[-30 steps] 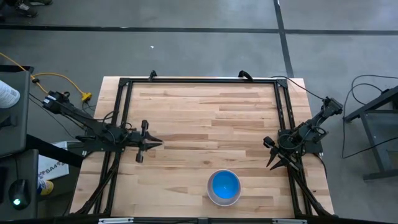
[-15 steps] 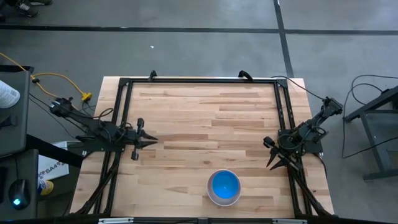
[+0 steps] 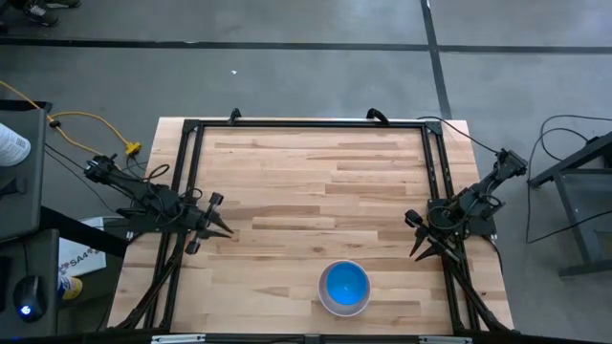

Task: Nest bowls inside each other
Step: Return to Home Position

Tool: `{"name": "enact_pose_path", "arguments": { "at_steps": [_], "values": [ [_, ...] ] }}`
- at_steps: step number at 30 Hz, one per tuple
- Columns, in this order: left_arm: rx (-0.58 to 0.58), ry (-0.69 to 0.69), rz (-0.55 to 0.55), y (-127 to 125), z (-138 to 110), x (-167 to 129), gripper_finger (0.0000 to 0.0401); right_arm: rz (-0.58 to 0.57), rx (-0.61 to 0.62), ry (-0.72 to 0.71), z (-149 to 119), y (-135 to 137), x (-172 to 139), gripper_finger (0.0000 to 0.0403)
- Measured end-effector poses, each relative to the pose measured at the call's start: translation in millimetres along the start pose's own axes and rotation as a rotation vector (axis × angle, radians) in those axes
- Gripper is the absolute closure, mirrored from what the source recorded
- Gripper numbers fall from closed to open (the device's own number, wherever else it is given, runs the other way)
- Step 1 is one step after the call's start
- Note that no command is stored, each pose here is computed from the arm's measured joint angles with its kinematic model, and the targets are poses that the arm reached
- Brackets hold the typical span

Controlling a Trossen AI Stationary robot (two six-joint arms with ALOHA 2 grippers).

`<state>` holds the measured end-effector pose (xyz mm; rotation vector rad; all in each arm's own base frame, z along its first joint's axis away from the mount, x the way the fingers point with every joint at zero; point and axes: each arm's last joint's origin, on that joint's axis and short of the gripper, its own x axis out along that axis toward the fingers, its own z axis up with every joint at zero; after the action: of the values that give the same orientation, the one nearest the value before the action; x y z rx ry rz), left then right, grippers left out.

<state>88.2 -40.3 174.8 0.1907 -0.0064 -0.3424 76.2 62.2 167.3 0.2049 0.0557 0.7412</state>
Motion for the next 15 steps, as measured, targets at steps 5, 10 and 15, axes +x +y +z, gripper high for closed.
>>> {"name": "enact_pose_path", "arguments": {
  "at_steps": [5, 10, 15],
  "values": [
    [-0.004, -0.007, -0.044, -1.1, -0.4, -2.0, 0.035, -0.001, 0.0, 0.0, 0.0, 0.0, 0.0, 0.0332],
    [-0.004, -0.001, -0.051, -1.4, -0.9, -2.0, 0.035, -0.002, 0.0, 0.0, 0.1, 0.0, 0.0, 0.0332],
    [-0.037, 0.005, -0.051, -1.5, -1.5, -1.9, 0.035, -0.002, 0.0, 0.0, 0.0, -0.1, 0.0, 0.0332]
  ]
}}
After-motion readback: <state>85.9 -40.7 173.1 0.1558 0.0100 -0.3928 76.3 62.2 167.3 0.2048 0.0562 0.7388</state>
